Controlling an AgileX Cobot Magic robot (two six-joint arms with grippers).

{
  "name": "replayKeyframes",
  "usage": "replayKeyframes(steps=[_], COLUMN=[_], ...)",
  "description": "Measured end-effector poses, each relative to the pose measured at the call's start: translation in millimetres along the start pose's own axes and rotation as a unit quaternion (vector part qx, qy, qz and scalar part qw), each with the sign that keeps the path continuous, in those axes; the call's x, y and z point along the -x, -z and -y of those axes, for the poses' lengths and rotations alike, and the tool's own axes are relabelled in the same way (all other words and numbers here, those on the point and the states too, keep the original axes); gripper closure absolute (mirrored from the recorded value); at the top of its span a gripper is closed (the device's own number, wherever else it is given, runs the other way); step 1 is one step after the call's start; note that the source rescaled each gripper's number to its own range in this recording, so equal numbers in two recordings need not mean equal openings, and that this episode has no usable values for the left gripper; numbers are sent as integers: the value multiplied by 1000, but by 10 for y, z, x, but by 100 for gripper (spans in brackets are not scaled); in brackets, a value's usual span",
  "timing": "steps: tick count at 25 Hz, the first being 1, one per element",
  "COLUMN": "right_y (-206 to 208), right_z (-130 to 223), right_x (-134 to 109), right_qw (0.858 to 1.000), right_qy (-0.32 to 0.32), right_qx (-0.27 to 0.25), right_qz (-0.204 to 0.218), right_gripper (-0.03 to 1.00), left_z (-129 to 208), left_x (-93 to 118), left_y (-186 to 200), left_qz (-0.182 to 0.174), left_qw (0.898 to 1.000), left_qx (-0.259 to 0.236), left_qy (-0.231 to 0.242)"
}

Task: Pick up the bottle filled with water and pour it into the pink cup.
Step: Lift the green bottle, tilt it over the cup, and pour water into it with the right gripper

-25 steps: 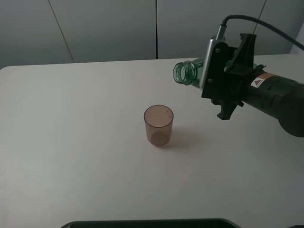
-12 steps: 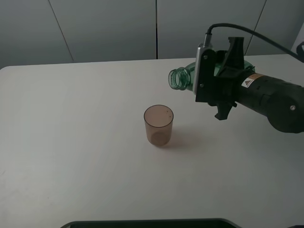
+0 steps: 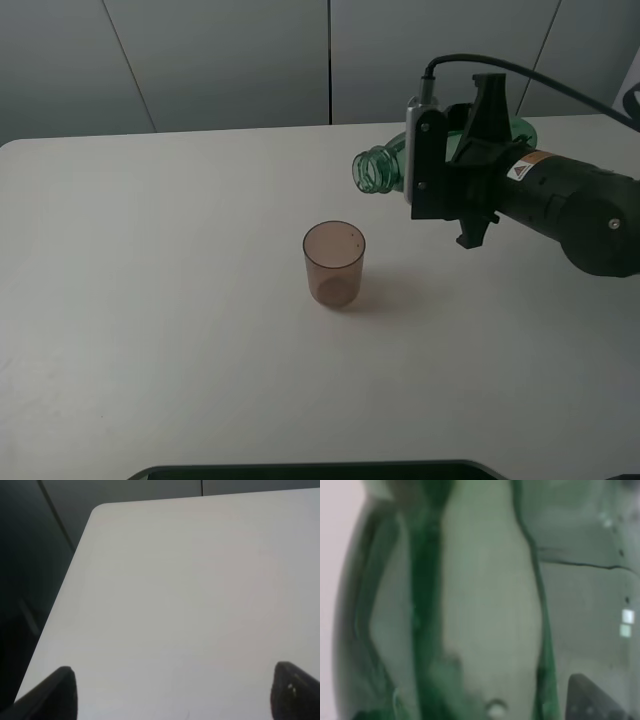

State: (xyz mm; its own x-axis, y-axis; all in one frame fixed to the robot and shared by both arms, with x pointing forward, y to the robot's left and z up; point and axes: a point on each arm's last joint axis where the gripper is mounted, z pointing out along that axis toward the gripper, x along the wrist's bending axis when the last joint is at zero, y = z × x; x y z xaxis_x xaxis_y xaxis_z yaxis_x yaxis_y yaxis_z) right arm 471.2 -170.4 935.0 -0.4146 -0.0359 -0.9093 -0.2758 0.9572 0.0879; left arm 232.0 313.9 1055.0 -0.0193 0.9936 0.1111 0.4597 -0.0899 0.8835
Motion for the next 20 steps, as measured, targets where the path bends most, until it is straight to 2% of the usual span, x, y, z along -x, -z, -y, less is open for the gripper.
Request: replayKeyframes(steps=[20], right_y=[-4], right_z=[53], right_x=[13], right_qw=[999], right_qy=[20], right_qx=[-30], right_qz=[6], right_gripper=[97], left_z=[1], left_x=[0], left_y=[2], left_qz=[0], left_qw=[1000], left_qx=[1], left_qy=[1])
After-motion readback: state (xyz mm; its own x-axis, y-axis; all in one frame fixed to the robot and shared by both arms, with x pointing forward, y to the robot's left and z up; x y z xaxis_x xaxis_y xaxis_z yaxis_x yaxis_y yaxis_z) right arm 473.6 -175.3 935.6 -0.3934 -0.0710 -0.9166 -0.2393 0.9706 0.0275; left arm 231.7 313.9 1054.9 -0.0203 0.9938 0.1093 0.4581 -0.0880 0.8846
